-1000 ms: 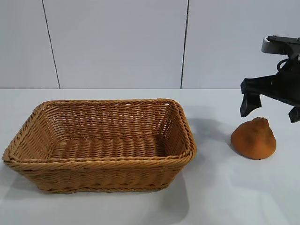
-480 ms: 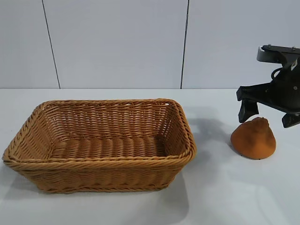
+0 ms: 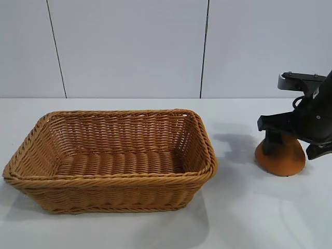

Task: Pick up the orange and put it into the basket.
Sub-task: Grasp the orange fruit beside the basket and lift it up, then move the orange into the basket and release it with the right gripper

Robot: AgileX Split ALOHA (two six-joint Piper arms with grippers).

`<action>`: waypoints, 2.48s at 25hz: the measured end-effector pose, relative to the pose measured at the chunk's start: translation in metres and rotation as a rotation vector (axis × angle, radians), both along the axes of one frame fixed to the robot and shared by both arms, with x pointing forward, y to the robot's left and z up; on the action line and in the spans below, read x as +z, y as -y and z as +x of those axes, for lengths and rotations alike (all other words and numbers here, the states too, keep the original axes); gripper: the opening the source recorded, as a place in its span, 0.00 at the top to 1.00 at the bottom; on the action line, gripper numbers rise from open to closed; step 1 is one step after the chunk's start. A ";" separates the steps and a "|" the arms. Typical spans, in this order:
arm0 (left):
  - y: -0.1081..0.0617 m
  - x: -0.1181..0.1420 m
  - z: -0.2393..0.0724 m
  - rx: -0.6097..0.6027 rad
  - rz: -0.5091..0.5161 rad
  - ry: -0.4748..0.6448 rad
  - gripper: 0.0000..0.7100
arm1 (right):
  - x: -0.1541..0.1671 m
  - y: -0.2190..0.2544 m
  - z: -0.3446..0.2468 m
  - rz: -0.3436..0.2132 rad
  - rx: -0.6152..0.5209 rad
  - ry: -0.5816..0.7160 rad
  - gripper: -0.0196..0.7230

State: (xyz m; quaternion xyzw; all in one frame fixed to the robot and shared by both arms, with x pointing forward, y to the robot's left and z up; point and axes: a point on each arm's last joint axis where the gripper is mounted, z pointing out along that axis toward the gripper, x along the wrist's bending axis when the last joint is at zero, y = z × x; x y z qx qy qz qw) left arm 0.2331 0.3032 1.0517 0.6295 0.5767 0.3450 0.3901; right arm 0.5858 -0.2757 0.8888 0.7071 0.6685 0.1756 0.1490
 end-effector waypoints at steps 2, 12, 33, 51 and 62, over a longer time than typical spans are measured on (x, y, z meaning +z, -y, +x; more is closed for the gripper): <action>0.000 0.000 0.000 0.000 0.001 0.000 0.03 | 0.000 0.000 0.000 0.000 0.000 0.001 0.41; 0.000 0.000 0.000 0.000 0.001 0.000 0.03 | 0.003 0.000 0.003 -0.007 0.020 0.039 0.93; 0.000 0.000 0.000 0.000 0.001 0.000 0.03 | 0.123 -0.002 -0.023 0.012 0.016 0.177 0.96; 0.000 0.000 0.000 0.000 0.001 -0.001 0.03 | 0.192 -0.159 -0.026 0.166 0.411 0.281 0.96; 0.000 0.000 0.000 0.000 0.001 -0.001 0.03 | 0.158 -0.210 -0.037 0.135 0.552 0.139 0.96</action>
